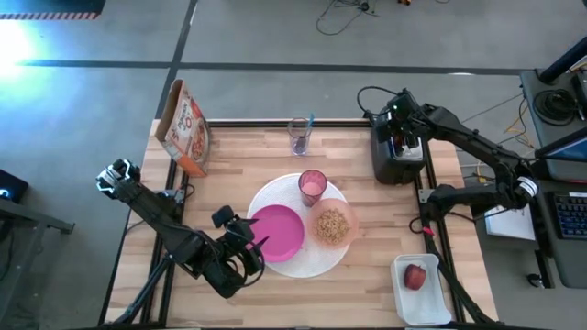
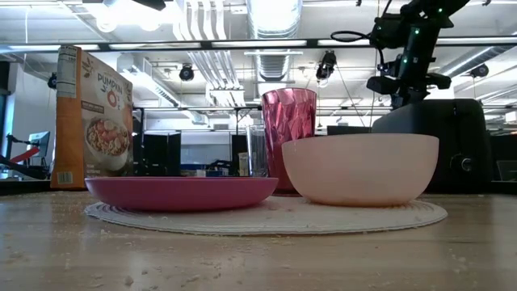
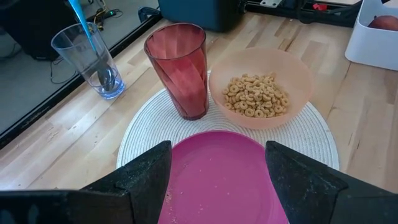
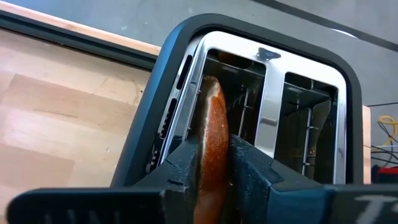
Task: Arrange a breakfast setting
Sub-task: Put the toasted bread on the pink plate
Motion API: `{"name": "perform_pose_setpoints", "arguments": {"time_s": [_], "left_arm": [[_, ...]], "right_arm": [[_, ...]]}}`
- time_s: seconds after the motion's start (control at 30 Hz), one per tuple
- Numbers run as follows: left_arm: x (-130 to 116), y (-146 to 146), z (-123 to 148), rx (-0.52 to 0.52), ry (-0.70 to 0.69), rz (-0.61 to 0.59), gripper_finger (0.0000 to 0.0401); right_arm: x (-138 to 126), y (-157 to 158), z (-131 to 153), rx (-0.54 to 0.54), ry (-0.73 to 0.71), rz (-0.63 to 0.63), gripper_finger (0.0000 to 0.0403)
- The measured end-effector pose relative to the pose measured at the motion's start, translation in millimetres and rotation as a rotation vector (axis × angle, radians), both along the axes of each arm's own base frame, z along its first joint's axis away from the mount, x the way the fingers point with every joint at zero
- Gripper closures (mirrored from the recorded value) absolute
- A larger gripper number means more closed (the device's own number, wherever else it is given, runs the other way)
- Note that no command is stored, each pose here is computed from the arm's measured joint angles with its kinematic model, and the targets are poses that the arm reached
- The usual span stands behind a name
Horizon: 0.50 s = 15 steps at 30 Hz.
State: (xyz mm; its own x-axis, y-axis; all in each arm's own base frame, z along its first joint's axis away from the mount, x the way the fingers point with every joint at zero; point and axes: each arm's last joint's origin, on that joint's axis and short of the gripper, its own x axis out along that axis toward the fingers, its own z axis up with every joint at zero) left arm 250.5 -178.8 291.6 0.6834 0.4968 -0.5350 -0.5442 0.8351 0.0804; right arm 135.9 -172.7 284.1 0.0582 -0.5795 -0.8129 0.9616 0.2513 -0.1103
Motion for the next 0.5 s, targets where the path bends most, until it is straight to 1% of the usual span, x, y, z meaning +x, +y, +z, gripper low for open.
{"name": "perform_pose_setpoints", "arguments": {"time_s": [0.23,0.5], "left_arm": [[0.0,0.1,0.0,0.001,0.001,0.000,0.0159],[0.0,0.1,0.0,0.001,0.000,0.000,0.0159]], "right_arm": [[-0.1,0.2,-0.9,0.006,0.005,0.003,0.0372],[0.0,0.3,0.8,0.008,0.009,0.023,0.0377]]}}
